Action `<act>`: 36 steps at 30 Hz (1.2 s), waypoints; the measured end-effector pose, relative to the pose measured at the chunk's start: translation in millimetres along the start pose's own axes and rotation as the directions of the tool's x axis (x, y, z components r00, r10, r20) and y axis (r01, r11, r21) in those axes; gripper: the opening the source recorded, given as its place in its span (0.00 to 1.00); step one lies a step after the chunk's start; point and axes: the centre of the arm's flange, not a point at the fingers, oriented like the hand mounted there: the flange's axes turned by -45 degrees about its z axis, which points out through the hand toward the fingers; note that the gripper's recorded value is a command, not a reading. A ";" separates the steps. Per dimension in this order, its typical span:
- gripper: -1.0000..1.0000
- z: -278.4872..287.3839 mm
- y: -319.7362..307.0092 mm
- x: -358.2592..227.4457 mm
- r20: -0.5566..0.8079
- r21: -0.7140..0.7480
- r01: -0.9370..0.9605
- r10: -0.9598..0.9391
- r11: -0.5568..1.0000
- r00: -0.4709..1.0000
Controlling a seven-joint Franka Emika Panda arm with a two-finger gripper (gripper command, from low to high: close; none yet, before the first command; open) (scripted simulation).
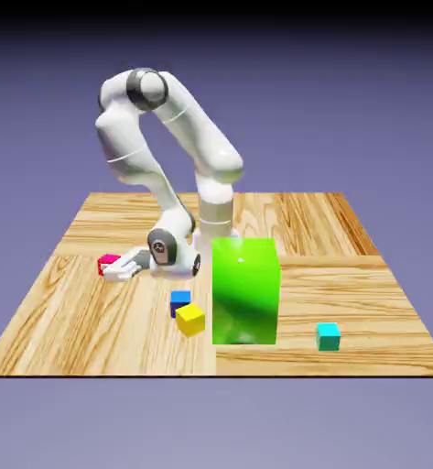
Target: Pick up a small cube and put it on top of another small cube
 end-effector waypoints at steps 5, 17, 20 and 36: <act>0.00 4.4 -1.1 4.8 -0.037 -0.237 -0.132 0.127 0.962 0.991; 0.00 -3.1 -19.0 14.4 -0.276 -0.682 -0.450 0.366 0.577 0.889; 0.00 -7.3 -28.3 16.9 -0.361 -0.743 -0.515 0.392 0.428 0.847; 0.00 -50.4 -117.2 9.6 -0.590 -0.779 -0.524 0.119 -0.344 0.799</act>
